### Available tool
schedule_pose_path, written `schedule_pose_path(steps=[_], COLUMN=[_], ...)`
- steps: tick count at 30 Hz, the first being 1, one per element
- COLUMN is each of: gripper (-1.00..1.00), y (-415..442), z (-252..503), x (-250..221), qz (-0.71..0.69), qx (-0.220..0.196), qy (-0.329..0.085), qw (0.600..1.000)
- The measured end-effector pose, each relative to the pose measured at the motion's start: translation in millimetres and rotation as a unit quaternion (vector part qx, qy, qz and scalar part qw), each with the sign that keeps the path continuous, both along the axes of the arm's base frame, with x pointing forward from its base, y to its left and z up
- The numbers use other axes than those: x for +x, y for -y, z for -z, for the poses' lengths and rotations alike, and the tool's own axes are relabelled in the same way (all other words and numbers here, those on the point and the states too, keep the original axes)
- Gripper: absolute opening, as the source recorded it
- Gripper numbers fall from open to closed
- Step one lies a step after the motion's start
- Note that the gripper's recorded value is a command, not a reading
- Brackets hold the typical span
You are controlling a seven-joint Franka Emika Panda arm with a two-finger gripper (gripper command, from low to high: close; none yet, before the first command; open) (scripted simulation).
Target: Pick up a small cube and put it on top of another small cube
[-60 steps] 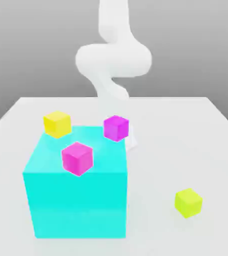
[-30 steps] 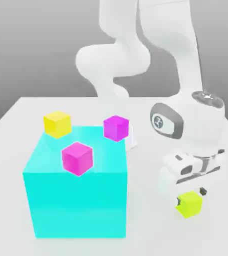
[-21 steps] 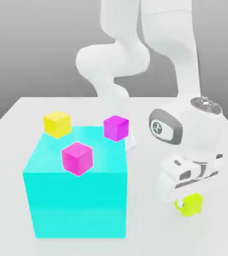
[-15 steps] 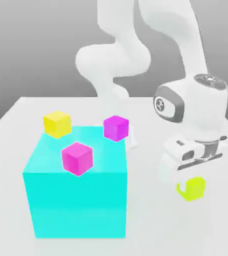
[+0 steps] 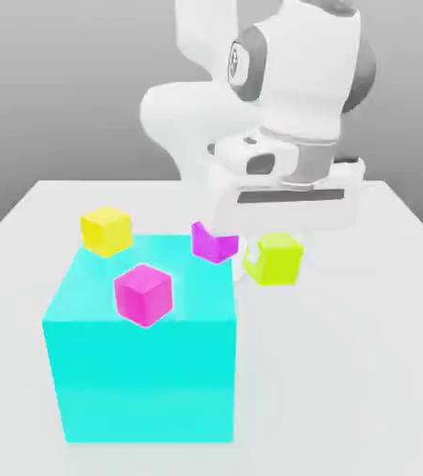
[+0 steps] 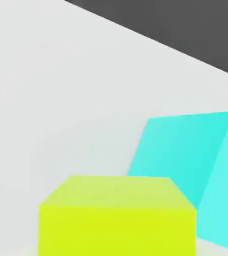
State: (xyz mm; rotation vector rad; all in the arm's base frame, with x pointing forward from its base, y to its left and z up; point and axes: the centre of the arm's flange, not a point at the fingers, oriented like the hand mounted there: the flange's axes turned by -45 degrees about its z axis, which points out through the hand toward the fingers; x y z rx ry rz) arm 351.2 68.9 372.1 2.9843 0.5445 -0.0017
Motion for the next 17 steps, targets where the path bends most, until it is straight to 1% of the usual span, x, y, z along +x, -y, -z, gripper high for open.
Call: schedule_pose_path(steps=[4,9,13,14,17], gripper=[-1.00,-1.00,-1.00,1.00,1.00], y=[27.4,57.4,62.3,62.4,62.4], z=[-35.3,-70.6,-31.2,-19.4,-19.4], x=[-20.7,-54.2,-59.2,-60.1,-60.1], qz=[0.004,-0.002,-0.004,-0.004,-0.004], qx=[0.016,0.049,0.055,0.056,0.056], qy=[-0.004,-0.009,-0.010,-0.010,-0.010], qw=[1.000,0.999,0.998,0.998,0.998])
